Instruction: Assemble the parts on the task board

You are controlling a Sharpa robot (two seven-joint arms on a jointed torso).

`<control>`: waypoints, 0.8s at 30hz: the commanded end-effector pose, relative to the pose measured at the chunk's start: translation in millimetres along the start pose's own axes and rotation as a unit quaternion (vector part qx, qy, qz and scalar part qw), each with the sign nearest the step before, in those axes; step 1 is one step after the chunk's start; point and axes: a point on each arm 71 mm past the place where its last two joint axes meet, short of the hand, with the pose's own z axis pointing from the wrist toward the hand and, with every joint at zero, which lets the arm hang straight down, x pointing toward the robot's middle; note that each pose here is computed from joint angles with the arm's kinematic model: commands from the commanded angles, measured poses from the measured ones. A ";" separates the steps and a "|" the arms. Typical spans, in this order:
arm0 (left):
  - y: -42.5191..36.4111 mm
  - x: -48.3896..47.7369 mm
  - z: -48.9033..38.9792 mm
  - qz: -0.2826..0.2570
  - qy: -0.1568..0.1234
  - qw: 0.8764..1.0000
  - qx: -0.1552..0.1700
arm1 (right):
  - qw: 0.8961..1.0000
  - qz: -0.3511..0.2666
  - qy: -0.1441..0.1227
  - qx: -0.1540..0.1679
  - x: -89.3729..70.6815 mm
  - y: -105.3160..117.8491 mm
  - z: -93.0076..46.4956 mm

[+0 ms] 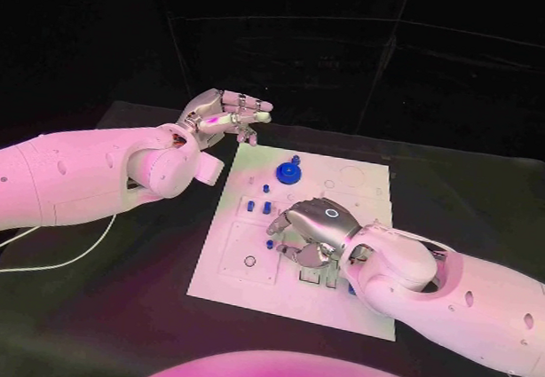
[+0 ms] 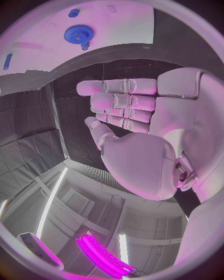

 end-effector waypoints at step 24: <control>-0.4 0.4 0.4 -0.005 0.008 1.000 -0.001 | 0.986 -0.040 0.058 0.154 -64.7 -73.7 -51.0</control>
